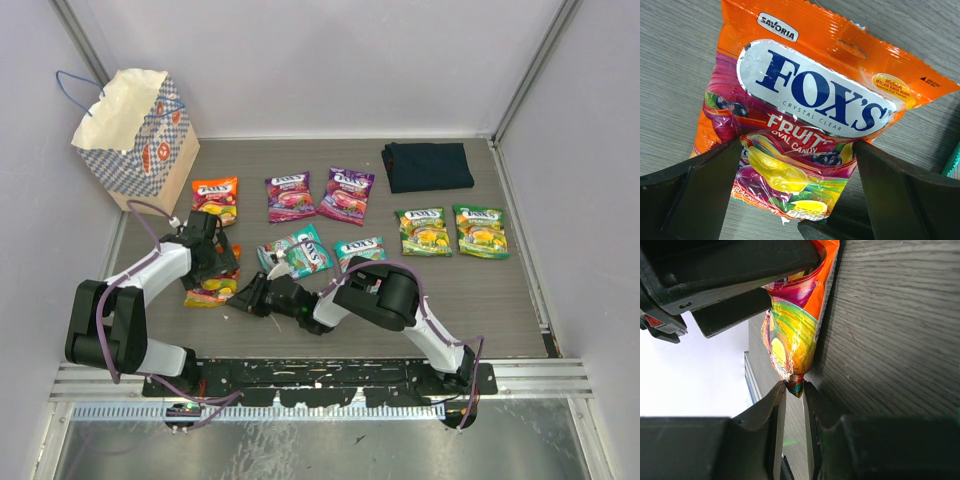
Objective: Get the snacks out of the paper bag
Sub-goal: Adjust the snack at the center of the board.
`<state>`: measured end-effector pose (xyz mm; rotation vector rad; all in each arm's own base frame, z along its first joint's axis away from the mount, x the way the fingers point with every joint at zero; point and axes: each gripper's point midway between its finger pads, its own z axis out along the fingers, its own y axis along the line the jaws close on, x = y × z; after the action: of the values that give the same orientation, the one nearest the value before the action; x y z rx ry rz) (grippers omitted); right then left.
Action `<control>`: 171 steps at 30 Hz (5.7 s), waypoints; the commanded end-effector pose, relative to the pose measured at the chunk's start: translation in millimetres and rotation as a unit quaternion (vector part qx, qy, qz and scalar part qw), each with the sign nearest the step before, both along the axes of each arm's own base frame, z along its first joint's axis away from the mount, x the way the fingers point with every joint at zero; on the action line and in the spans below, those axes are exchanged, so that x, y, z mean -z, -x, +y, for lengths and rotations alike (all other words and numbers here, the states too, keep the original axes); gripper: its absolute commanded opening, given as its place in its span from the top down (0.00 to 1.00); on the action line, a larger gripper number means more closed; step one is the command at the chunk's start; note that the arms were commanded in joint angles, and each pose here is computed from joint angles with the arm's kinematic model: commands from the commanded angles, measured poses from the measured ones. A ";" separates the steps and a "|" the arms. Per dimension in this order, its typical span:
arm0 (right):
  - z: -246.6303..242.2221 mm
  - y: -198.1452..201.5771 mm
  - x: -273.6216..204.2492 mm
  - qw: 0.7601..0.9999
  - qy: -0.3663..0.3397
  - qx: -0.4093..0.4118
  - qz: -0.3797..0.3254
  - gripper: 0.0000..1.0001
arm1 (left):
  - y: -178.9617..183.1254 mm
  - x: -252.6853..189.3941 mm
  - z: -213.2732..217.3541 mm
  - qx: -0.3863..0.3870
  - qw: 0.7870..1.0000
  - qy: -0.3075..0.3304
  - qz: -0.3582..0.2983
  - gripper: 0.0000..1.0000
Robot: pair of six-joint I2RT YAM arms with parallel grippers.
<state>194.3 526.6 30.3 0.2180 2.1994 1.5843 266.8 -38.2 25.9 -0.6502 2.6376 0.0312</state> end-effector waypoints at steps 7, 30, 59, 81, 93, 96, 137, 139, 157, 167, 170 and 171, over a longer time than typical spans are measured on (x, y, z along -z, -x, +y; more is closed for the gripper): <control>-14.3 9.2 40.2 0.998 0.065 -0.017 0.001 0.87 | 10.3 15.5 4.2 -0.002 1.000 -0.005 0.027 0.01; -27.2 63.2 39.2 0.966 0.158 -0.179 -0.098 0.91 | 10.8 18.1 5.5 -0.005 0.999 -0.009 0.038 0.01; -16.0 45.6 -71.7 0.952 0.024 -0.117 -0.283 0.03 | 7.3 7.4 8.1 -0.004 1.000 -0.015 0.025 0.01; 11.3 17.3 -15.1 0.949 0.123 -0.116 -0.268 0.07 | 3.7 7.8 5.8 0.002 1.000 -0.010 0.021 0.01; 19.4 40.0 -27.5 0.961 0.072 -0.153 -0.220 0.18 | 3.3 8.2 5.2 0.002 1.000 -0.009 0.020 0.01; 20.4 43.9 -31.6 0.963 0.064 -0.158 -0.211 0.32 | 3.1 8.0 5.3 0.002 1.000 -0.009 0.020 0.01; 17.6 72.1 -43.7 0.974 0.043 -0.222 0.016 0.57 | -2.6 7.2 11.5 -0.014 0.999 -0.027 0.021 0.01; 9.0 73.5 -49.5 0.971 0.060 -0.229 -0.007 0.37 | -3.1 5.0 12.5 -0.016 0.999 -0.030 0.020 0.01; -228.8 -39.2 -123.9 0.971 0.160 0.029 -0.178 0.00 | -26.5 -161.0 -41.7 0.172 0.955 0.010 -0.242 0.02; -365.8 -133.0 -104.0 0.855 0.474 0.155 -0.143 0.00 | -51.7 -151.7 -174.8 0.435 0.845 -0.078 -0.303 0.02; -382.8 -138.5 -77.8 0.844 0.509 0.134 -0.098 0.00 | -58.3 -126.9 -203.9 0.501 0.811 -0.120 -0.276 0.02; -384.8 -138.8 -70.1 0.841 0.517 0.128 -0.090 0.00 | -61.1 -115.2 -211.8 0.520 0.803 -0.126 -0.263 0.02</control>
<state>346.0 169.0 143.6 0.0961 2.2120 0.3145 303.9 -211.3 143.7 0.5717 2.1751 -0.1952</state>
